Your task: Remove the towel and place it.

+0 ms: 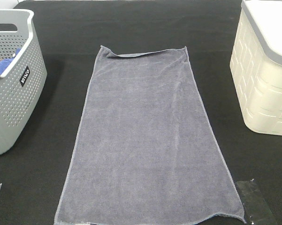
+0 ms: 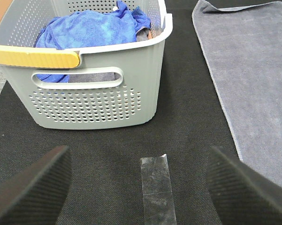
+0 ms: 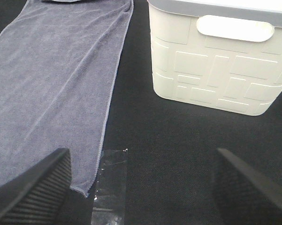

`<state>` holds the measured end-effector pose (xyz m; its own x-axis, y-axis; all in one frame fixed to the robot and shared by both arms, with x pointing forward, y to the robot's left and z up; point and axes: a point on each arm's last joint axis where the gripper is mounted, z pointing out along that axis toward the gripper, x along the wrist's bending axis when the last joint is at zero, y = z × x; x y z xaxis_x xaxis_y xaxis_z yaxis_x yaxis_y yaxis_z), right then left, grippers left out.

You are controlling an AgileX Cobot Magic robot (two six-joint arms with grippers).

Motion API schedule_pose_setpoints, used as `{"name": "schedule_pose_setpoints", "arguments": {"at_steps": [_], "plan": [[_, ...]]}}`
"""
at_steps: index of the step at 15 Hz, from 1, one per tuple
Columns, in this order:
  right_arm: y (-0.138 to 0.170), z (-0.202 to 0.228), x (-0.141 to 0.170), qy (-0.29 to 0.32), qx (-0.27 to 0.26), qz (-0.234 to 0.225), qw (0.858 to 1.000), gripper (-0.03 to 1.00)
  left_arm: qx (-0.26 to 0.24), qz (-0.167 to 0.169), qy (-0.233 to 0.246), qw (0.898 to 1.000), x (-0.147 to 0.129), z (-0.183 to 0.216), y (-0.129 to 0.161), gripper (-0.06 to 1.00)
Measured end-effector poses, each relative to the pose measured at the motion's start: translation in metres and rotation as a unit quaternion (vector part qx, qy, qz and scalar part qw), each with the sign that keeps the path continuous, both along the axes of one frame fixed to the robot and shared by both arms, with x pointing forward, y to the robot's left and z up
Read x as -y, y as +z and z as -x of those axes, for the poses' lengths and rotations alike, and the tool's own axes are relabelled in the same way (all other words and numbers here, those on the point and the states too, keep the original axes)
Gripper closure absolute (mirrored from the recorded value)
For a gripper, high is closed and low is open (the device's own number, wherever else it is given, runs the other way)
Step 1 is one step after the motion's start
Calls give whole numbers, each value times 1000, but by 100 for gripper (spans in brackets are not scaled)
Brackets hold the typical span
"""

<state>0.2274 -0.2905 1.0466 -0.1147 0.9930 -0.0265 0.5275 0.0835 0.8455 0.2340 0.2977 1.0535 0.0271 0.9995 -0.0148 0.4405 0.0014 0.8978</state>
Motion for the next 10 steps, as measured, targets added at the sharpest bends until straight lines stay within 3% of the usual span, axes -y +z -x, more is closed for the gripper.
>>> {"name": "schedule_pose_setpoints", "arguments": {"at_steps": [10], "plan": [[-1,0,0,0,-1,0,1000,21,0,0,0,1000,0,0,0,19]]}}
